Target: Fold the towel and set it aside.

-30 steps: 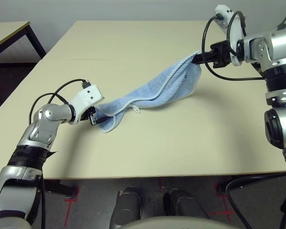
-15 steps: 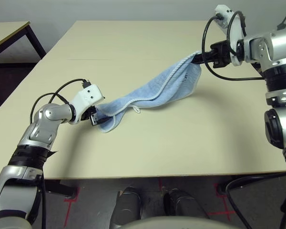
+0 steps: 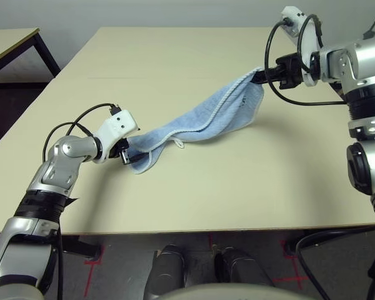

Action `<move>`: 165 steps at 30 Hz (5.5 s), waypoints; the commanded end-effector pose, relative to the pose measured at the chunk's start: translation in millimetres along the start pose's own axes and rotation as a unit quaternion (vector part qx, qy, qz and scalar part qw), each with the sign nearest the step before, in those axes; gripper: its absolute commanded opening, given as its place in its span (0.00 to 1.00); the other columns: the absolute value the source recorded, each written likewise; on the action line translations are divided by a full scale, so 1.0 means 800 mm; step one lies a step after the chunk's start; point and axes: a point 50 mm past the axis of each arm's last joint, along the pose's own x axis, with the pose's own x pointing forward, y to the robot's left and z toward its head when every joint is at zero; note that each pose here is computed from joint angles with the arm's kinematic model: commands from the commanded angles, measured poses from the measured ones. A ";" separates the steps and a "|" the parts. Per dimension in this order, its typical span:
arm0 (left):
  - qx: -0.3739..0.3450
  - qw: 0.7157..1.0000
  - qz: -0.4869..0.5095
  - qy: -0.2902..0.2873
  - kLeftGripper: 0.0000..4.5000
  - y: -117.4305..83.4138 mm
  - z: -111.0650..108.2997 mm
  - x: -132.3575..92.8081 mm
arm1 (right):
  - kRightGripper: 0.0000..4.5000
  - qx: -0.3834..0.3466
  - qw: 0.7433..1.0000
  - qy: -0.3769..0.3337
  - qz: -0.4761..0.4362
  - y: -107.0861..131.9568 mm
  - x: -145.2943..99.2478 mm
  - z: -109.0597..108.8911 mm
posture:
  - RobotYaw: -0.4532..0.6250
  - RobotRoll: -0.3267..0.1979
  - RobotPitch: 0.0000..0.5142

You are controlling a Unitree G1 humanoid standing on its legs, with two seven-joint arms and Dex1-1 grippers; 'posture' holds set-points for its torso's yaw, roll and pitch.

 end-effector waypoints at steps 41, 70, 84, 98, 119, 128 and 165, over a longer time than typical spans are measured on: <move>-0.180 0.976 0.009 -0.122 0.01 0.117 0.070 -0.027 | 0.00 -0.134 0.989 -0.039 -0.056 -0.052 0.004 -0.044 | 0.56 0.62 0.16; -0.189 0.972 -0.038 -0.135 0.01 0.027 -0.007 -0.038 | 0.00 0.009 0.994 0.007 0.113 -0.031 -0.038 -0.197 | 0.56 0.62 0.22; -0.270 0.942 -0.198 -0.025 0.01 -0.032 -0.029 -0.081 | 0.00 0.025 0.959 0.181 0.217 0.015 -0.093 -0.254 | 0.55 0.62 0.23; -0.264 0.941 -0.211 0.003 0.01 -0.029 -0.021 -0.079 | 0.00 -0.076 0.970 0.200 0.119 -0.020 -0.090 -0.267 | 0.55 0.62 0.25; -0.181 0.974 -0.133 0.011 0.01 0.028 -0.023 -0.022 | 0.00 -0.154 0.983 0.093 0.044 -0.055 -0.041 -0.226 | 0.54 0.62 0.23; -0.189 0.979 -0.072 0.029 0.45 0.039 -0.034 -0.018 | 0.48 -0.198 0.978 0.050 -0.041 -0.074 -0.032 -0.213 | 0.54 0.62 0.23; -0.387 0.894 -0.035 -0.221 1.00 -0.031 0.080 0.035 | 0.71 0.039 0.983 -0.170 0.062 0.024 -0.017 -0.195 | 0.54 0.62 0.26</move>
